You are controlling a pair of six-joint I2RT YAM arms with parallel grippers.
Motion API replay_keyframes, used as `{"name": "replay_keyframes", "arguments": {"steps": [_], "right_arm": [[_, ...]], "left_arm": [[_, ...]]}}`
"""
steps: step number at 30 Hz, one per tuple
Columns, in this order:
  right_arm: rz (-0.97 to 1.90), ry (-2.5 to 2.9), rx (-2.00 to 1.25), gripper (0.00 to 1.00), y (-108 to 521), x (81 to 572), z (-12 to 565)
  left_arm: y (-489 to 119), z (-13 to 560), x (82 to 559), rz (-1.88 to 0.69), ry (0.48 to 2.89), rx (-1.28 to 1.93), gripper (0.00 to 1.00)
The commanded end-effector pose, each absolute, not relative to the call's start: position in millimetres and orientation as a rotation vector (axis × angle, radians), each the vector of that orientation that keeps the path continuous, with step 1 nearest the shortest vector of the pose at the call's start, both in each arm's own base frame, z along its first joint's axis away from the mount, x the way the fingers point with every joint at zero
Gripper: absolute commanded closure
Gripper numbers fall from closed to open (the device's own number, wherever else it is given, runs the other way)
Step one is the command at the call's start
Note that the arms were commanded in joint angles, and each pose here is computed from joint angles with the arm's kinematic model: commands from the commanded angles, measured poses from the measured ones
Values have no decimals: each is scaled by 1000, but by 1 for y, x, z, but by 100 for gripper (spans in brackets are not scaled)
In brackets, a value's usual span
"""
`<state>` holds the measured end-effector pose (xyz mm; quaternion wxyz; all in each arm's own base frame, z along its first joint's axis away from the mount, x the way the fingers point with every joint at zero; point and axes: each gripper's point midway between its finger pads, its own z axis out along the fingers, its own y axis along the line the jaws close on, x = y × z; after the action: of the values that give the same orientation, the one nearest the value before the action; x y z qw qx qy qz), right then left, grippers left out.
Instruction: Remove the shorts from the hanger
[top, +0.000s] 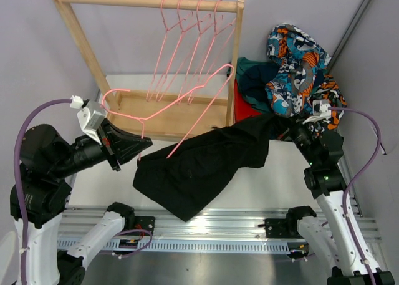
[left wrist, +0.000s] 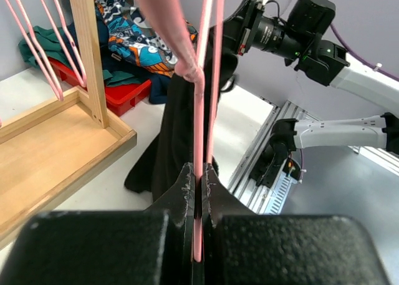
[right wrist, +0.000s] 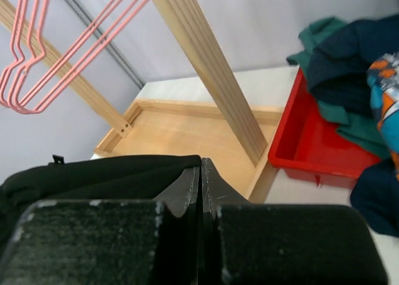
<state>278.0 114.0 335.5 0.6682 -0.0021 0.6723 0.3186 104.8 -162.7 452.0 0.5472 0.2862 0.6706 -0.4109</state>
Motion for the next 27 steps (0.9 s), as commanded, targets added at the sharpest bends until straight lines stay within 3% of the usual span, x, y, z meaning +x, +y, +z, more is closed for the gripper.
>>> {"name": "replay_keyframes", "arguments": {"steps": [1, 6, 9, 14, 21, 22, 24, 25, 27], "right_arm": [[753, 1529, 43, 100, 109, 282, 329], [985, 1530, -296, 100, 193, 229, 325], [908, 1551, -380, 100, 227, 206, 320], [746, 1603, -354, 100, 226, 222, 326], [516, 1530, -165, 100, 178, 304, 405], [470, 1476, -67, 100, 147, 324, 442], [440, 1507, -5, 100, 133, 371, 449], [457, 1419, 48, 100, 119, 379, 498], [398, 1435, 145, 100, 81, 441, 502]], "left_arm": [[-160, 464, 100, -947, 1537, 692, 100], [-156, 463, 116, -897, 1550, 629, 100], [-133, 464, 144, -738, 1596, 462, 100], [-62, 466, 165, -382, 1634, 116, 100], [-28, 431, 155, -214, 1747, 9, 100], [-27, 422, 156, -199, 1772, 4, 100], [-25, 416, 153, -193, 1784, 9, 100], [-28, 407, 156, -193, 1808, 18, 100], [-30, 404, 159, -199, 1819, 21, 100]]}}
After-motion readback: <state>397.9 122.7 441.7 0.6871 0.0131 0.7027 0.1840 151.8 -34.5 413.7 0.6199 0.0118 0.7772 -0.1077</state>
